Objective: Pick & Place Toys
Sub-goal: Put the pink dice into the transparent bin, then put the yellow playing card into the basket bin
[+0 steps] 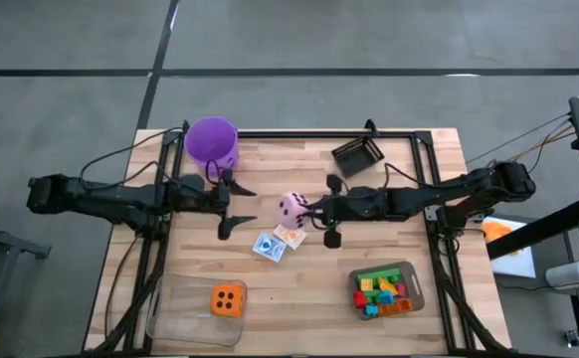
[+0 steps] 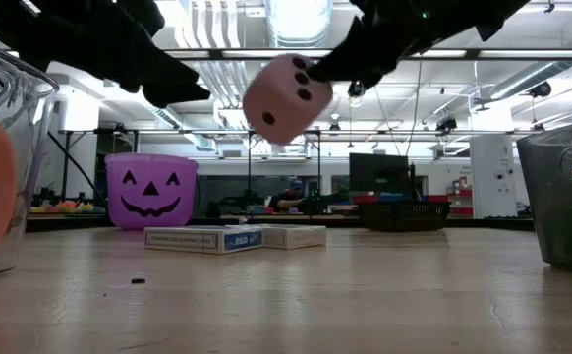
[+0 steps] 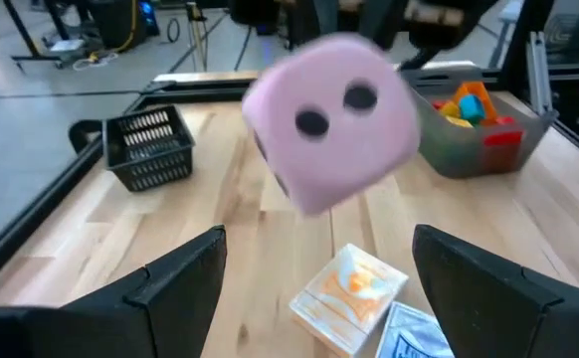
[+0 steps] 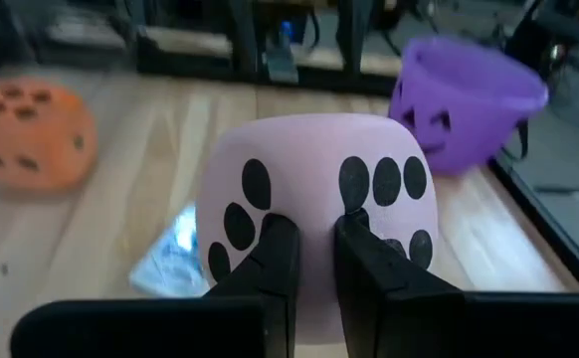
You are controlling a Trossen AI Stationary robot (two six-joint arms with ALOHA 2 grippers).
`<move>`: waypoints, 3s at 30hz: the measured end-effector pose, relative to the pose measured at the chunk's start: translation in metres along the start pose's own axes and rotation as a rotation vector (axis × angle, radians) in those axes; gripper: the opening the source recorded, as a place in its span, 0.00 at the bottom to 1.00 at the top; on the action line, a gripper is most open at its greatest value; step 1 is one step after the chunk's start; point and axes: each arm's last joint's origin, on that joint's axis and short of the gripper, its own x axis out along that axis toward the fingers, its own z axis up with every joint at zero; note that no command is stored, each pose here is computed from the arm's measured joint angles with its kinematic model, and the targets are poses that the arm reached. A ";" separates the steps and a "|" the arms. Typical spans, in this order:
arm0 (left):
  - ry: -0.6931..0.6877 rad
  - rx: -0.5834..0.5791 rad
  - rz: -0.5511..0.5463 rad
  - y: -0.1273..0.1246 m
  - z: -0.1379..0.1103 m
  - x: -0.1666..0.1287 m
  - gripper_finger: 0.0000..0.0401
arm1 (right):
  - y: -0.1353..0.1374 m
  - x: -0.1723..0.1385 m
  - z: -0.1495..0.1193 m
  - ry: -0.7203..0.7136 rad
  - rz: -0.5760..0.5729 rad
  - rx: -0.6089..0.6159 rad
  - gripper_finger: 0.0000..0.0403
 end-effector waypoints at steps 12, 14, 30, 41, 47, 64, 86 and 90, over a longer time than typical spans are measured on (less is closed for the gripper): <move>-0.010 0.020 -0.054 -0.011 0.001 0.000 0.80 | 0.001 0.000 0.008 -0.112 0.043 0.010 0.07; -0.004 0.018 -0.069 -0.014 0.000 0.000 0.80 | 0.002 0.000 0.009 -0.123 0.060 0.011 0.07; 0.027 0.046 -0.026 -0.018 0.007 -0.048 0.81 | 0.042 0.058 0.002 -0.237 0.378 0.063 0.07; -0.049 0.030 0.139 -0.010 0.007 -0.087 0.81 | 0.103 0.118 0.038 -0.302 0.649 0.019 0.06; -0.027 0.028 0.174 -0.009 0.004 -0.089 0.81 | 0.126 0.169 0.050 -0.206 0.705 -0.011 0.06; 0.000 0.034 0.185 -0.009 0.002 -0.089 0.81 | 0.147 0.223 0.062 -0.138 0.827 -0.077 0.25; -0.003 0.028 0.186 -0.009 0.002 -0.089 0.81 | 0.119 0.171 0.143 -0.412 0.754 -0.182 0.65; -0.003 0.029 0.186 -0.009 0.002 -0.089 0.81 | 0.118 0.158 0.156 -0.530 0.852 -0.204 0.65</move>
